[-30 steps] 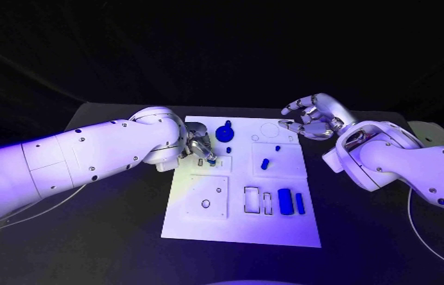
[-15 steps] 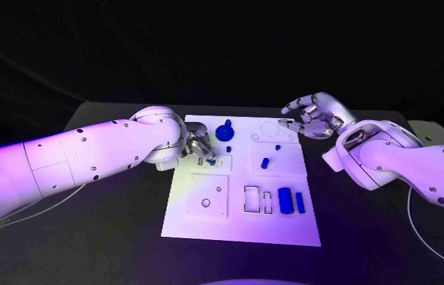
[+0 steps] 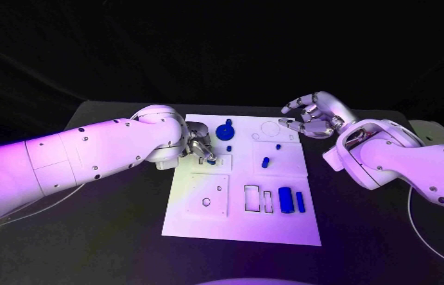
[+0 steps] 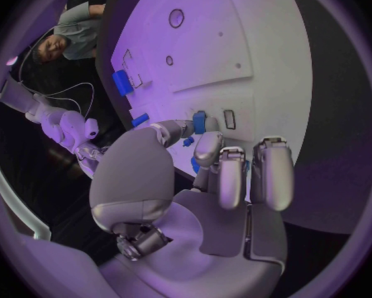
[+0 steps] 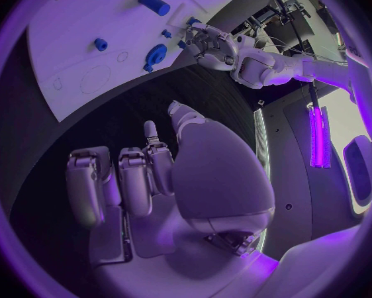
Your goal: Assemble the parts on the task board
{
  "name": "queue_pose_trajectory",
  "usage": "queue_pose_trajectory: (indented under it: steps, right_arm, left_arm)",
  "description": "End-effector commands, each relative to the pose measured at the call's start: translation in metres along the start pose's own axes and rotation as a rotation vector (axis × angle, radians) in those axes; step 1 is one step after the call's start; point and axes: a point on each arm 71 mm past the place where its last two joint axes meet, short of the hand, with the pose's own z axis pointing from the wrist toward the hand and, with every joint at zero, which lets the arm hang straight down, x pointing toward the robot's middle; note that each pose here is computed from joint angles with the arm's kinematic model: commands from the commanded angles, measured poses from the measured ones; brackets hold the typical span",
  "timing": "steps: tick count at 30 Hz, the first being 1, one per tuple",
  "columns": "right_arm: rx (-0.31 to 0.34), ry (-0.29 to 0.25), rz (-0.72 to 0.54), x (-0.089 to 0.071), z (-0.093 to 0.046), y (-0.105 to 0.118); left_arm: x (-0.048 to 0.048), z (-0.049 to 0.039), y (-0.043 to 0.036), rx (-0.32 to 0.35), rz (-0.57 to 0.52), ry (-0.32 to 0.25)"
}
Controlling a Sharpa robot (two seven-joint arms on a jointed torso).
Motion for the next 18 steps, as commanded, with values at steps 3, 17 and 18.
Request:
queue_pose_trajectory:
  steps: [3,17,18]
  right_arm:
    - [-0.009,0.012,-0.005,0.0013,-0.0003,0.0011]
    - [-0.009,0.011,-0.005,0.0009,-0.0009,0.0010]
    - [-0.009,0.011,-0.005,0.0009,-0.0008,0.0009]
  left_arm:
    - [0.0040,0.0017,-0.0020,-0.001,0.025,0.025]
    - [0.0087,0.0041,-0.0026,-0.002,0.022,0.062]
    - [0.0090,0.0042,-0.0026,-0.002,0.022,0.066]
